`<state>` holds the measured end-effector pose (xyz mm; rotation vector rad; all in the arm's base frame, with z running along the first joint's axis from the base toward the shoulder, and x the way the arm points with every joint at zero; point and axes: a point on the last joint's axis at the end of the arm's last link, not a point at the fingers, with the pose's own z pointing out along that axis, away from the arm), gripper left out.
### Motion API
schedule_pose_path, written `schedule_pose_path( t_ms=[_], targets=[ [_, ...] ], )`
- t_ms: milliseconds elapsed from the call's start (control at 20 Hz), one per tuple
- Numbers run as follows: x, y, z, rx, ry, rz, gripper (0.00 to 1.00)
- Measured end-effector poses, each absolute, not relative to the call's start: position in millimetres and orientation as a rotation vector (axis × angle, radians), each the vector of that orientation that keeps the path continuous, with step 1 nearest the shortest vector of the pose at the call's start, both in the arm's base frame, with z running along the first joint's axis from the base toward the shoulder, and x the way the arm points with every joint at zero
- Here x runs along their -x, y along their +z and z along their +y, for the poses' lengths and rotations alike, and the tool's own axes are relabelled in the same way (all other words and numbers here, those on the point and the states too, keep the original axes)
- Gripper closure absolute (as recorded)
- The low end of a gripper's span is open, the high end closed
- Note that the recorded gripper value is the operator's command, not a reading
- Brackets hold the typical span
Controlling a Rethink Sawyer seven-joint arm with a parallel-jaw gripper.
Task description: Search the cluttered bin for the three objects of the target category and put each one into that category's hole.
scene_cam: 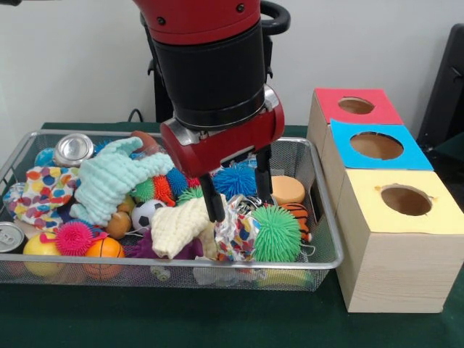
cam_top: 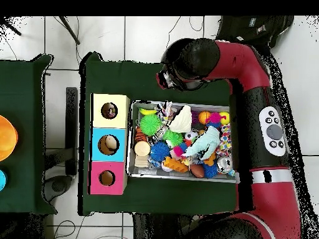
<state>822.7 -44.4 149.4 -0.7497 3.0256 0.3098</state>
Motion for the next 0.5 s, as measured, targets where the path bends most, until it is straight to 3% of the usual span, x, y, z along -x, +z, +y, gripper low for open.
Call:
schedule_pose_path(
  t_ms=[500],
  targets=[
    [-826.1,149.3,-44.5,0.740,0.297,3.004,0.00]
  ],
)
